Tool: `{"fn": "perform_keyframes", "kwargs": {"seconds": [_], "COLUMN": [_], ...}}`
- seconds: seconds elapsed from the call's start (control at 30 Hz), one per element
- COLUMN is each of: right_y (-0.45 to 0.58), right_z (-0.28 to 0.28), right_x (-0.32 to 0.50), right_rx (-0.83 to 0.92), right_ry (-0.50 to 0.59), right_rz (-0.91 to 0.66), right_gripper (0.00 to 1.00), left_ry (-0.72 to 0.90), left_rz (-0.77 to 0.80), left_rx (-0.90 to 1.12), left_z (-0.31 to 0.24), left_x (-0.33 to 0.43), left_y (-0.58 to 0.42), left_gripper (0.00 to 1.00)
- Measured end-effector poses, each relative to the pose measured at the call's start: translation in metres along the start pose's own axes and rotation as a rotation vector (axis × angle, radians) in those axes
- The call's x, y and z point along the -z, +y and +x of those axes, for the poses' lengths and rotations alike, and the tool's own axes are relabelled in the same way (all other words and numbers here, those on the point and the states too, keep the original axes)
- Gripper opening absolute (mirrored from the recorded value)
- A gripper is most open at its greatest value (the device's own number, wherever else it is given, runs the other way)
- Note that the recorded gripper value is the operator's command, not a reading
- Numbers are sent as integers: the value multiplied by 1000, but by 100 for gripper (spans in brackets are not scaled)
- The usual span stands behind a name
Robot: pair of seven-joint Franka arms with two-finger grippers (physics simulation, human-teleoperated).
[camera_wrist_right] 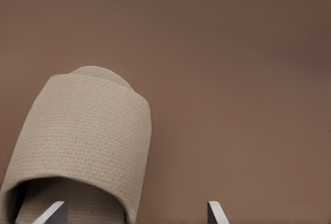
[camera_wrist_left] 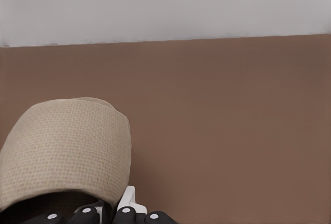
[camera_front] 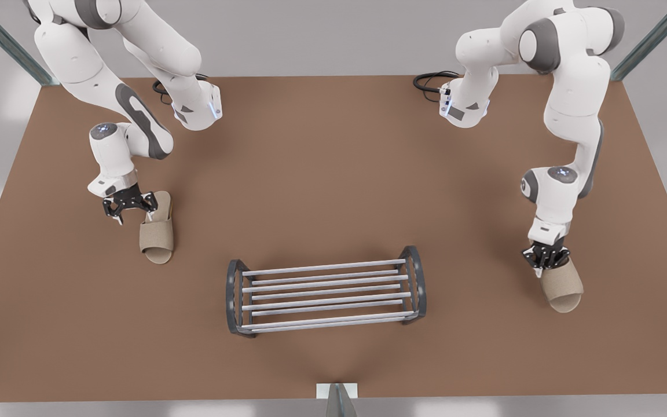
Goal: Place the right shoe on the shoe rack with the right arm, and place the left shoe on the shoe rack with the left arm
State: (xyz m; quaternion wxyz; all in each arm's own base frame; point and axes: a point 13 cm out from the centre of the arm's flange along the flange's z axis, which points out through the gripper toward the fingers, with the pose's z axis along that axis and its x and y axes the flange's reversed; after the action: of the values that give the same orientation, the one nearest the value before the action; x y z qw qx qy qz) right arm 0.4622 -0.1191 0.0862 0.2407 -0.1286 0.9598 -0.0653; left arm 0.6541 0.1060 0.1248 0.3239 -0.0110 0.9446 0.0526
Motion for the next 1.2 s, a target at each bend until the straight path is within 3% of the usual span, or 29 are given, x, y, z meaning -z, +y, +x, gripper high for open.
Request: {"fn": "perform_keyframes", "kwargs": {"seconds": [0.2, 0.57, 0.93, 1.2], "right_y": [-11, -20, -36, -9], "right_z": [13, 21, 47, 48], "right_x": [-7, -19, -12, -8], "right_rx": [-24, -50, -137, -163], "right_ry": [18, 34, 59, 64], "right_rz": [3, 2, 20, -14], "right_gripper": [100, 100, 100, 100], "left_ry": [-55, 61, 13, 24], "left_rz": [42, 62, 75, 117], "left_rx": [-80, -115, -105, -149], "left_z": [-109, -110, -198, -220], "left_x": [68, 73, 131, 169], "left_y": [-62, -106, -146, -220], "left_gripper": [21, 21, 21, 21]}}
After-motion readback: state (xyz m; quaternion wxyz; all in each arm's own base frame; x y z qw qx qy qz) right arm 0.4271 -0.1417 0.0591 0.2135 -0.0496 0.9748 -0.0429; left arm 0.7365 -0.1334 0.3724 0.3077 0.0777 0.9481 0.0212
